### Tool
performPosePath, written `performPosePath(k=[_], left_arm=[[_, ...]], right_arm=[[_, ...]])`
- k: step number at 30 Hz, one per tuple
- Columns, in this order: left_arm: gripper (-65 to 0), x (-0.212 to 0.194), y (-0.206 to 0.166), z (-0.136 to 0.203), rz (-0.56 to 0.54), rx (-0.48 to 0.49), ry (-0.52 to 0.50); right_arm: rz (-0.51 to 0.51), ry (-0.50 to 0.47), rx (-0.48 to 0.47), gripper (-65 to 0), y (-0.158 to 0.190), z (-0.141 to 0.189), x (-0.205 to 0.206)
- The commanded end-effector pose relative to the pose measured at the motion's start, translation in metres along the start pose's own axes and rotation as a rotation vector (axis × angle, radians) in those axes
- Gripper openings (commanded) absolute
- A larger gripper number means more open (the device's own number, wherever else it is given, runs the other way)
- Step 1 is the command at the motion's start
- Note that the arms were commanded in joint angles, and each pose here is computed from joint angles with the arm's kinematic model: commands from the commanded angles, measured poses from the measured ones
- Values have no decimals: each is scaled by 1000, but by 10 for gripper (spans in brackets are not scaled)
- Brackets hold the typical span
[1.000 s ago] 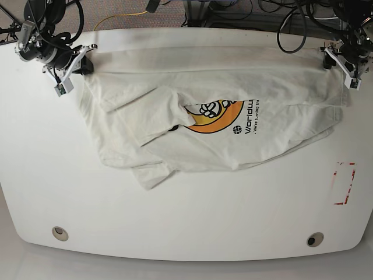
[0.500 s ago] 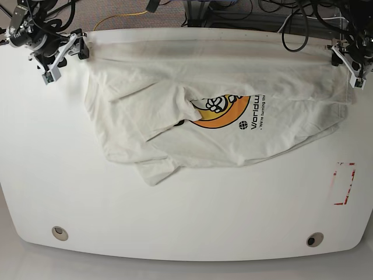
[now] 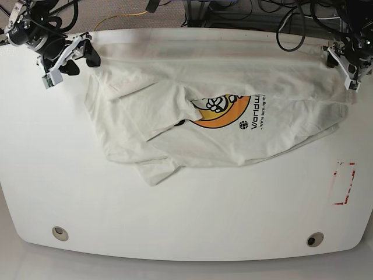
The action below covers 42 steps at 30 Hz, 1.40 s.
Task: Fold the T-shirt properly
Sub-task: 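Open both grippers and release the shirt edge, then move the right gripper down onto the shirt sleeve and grasp it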
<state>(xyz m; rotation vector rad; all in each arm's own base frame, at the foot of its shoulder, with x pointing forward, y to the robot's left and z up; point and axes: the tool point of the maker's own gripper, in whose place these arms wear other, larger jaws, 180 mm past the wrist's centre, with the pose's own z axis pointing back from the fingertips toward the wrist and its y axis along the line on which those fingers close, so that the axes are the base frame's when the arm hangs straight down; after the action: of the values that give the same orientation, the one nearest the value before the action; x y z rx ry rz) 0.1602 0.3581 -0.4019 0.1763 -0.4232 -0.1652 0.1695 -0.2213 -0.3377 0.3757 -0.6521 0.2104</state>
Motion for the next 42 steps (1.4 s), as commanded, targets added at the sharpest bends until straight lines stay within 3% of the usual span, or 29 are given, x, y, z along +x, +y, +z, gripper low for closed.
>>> performPosePath(k=[1, 4, 9, 21, 28, 31, 38, 42], left_arm=[[-267, 8, 8, 6, -17, 23, -21], [-267, 8, 8, 6, -17, 23, -21], [-267, 6, 9, 5, -16, 23, -15], [-267, 6, 11, 5, -19, 26, -13], [-267, 16, 10, 10, -34, 36, -39], [-267, 26, 11, 17, -53, 50, -69], [-267, 53, 11, 34, -97, 90, -145], [-267, 76, 15, 36, -68, 109, -187]], right_arm=[[11, -32, 42, -235, 10, -8, 9], [-31, 20, 61, -235, 14, -24, -10], [-84, 133, 5, -235, 2, -35, -46], [-42, 356, -123, -235, -21, -8, -104], [22, 220, -125, -235, -16, 12, -60], [27, 163, -93, -235, -11, 8, -44], [101, 13, -128, -235, -31, 0, 23], [121, -31, -146, -235, -48, -22, 60]])
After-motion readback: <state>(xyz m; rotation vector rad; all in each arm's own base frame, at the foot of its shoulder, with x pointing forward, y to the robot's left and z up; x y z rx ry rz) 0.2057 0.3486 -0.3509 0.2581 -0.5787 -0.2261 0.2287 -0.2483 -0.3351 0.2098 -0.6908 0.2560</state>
